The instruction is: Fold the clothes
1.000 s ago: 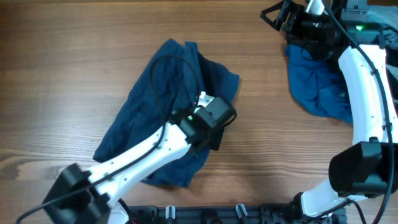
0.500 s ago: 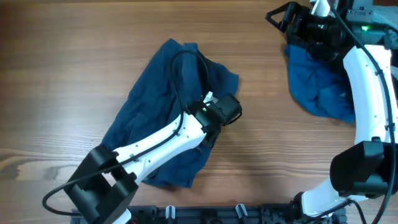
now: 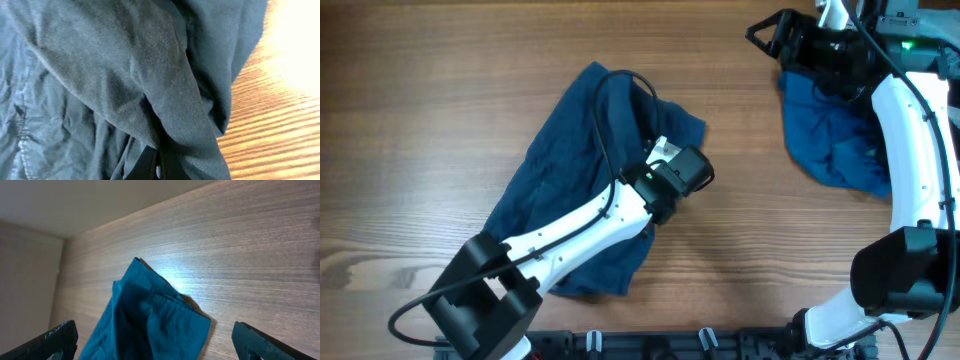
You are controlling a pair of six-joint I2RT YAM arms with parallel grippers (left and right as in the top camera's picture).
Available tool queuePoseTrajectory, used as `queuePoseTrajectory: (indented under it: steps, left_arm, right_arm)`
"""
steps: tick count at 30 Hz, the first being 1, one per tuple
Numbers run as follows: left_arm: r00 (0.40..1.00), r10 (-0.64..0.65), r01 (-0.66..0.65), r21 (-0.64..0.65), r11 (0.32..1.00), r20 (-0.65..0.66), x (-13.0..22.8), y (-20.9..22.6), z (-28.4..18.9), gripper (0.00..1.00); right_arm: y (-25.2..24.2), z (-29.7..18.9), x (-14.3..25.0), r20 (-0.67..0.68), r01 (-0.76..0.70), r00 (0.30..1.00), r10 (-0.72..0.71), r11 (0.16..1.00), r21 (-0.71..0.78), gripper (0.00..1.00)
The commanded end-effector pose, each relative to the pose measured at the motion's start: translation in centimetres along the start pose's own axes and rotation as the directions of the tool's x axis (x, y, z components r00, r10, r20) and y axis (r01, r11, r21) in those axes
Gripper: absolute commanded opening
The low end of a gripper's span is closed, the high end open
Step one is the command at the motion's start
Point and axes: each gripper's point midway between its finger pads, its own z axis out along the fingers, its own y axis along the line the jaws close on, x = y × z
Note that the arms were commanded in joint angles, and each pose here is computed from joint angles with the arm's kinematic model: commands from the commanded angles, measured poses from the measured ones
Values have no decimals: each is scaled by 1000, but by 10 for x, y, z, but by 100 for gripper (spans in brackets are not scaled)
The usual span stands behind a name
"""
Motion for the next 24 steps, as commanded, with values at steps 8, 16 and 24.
queuePoseTrajectory:
  steps: [8, 16, 24]
  left_arm:
    - [981, -127, 172, -370, 913, 144, -28, 134, -45, 4]
    - [941, -319, 333, -467, 819, 111, -16, 240, -23, 4]
    - [851, -512, 500, -474, 725, 116, 12, 316, -4, 4]
  right_arm:
    - [-10, 1, 2, -10, 7, 1000, -6, 1000, 30, 100]
    - [-11, 2, 5, -20, 1, 1000, 0, 999, 33, 99]
    - [-17, 8, 12, -54, 29, 998, -26, 999, 40, 100]
